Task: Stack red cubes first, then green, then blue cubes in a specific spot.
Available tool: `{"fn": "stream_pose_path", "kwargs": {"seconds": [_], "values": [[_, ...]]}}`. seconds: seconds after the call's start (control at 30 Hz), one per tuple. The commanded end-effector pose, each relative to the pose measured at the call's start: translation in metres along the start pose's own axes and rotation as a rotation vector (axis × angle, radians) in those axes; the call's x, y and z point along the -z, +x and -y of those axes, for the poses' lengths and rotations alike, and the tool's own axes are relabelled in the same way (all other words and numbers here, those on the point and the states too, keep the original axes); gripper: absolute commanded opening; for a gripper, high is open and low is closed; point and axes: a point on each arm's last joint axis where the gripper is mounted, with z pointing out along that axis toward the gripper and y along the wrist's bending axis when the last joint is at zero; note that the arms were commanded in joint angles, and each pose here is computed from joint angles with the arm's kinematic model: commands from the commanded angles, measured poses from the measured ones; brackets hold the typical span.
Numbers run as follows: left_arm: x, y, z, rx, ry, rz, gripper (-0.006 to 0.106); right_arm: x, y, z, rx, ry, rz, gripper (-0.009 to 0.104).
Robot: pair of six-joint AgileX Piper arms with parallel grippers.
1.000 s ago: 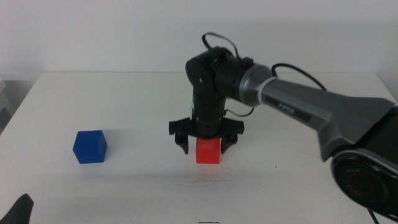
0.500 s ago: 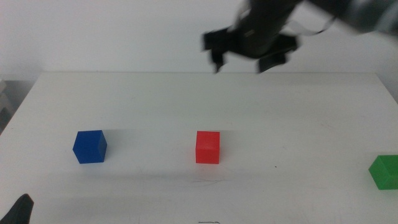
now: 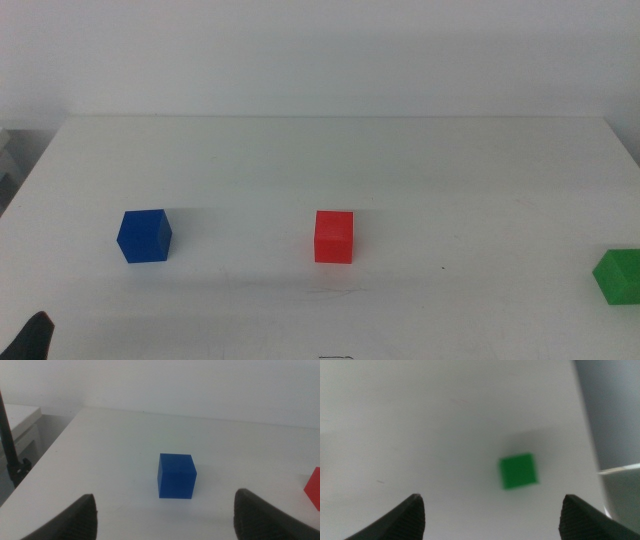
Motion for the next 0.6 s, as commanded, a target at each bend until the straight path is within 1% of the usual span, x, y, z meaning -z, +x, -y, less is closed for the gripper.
{"fn": "stream_pose_path", "kwargs": {"seconds": [0.0,0.13,0.3,0.4,0.57], "values": [[0.002,-0.009,0.001,0.002,0.016,0.105,0.094,0.017,0.010,0.025,0.024,0.029,0.104,0.082],[0.002,-0.009,0.001,0.002,0.016,0.105,0.094,0.017,0.036,0.045,-0.010,0.043,0.091,0.082],[0.002,-0.009,0.001,0.002,0.016,0.105,0.094,0.008,0.049,0.053,-0.073,0.042,0.024,0.081],[0.002,-0.009,0.001,0.002,0.016,0.105,0.094,0.006,0.052,0.052,-0.054,0.029,-0.007,0.080],[0.002,-0.009,0.001,0.002,0.016,0.105,0.094,0.006,0.051,0.050,-0.008,0.014,0.001,0.079]]}}
